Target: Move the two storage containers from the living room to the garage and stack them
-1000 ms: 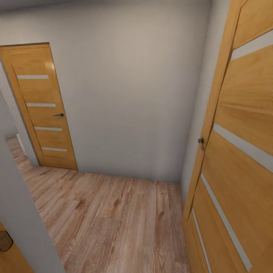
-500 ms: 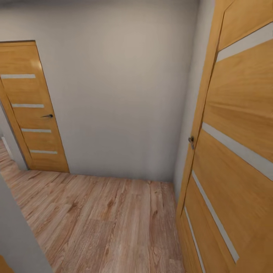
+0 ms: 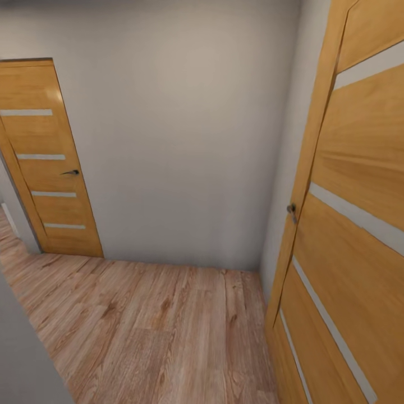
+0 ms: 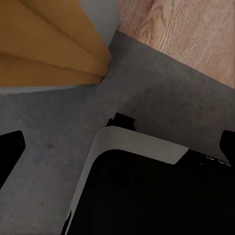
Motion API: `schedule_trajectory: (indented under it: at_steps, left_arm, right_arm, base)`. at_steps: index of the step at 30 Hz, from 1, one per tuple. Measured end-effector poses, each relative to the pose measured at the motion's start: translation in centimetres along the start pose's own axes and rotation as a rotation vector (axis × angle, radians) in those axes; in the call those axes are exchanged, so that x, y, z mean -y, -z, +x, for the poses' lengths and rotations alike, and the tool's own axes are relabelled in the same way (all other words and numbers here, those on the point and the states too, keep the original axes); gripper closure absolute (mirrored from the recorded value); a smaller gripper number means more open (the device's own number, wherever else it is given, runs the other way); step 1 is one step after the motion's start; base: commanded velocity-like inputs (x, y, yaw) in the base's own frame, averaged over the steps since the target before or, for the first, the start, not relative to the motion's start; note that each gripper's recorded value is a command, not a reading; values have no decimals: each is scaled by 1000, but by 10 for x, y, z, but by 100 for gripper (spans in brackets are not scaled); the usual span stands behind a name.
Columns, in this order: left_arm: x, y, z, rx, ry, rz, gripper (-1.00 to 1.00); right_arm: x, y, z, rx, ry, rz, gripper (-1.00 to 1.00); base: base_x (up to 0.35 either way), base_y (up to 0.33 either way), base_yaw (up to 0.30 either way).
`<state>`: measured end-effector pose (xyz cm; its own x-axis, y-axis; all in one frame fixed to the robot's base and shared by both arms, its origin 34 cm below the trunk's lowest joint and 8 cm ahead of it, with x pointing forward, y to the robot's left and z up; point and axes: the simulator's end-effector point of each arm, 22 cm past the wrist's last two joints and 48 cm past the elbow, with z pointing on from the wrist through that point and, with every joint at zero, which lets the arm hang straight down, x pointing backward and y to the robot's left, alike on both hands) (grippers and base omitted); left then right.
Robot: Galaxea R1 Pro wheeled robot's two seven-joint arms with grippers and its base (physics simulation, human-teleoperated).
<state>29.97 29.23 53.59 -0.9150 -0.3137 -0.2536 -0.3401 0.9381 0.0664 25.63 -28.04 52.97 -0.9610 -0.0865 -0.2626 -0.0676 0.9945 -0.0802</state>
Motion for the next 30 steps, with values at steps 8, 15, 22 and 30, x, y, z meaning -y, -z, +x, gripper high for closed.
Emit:
schedule_trajectory:
  at_steps: [8, 15, 22, 30]
  left_arm:
    - [0, 0, 0, 0, 0, 0, -100]
    - [0, 0, 0, 0, 0, 0, -100]
    - [0, 0, 0, 0, -1, 1, -100]
    - [0, 0, 0, 0, 0, 0, -100]
  right_arm:
    - [0, 0, 0, 0, 3, 0, -100]
    - [0, 0, 0, 0, 5, -1, -100]
    - [0, 0, 0, 0, 5, -1, -100]
    - [1, 0, 0, 0, 8, 0, -100]
  base:
    - [4, 4, 0]
    - [0, 0, 0]
    - [0, -12, 0]
    - [0, -68, 0]
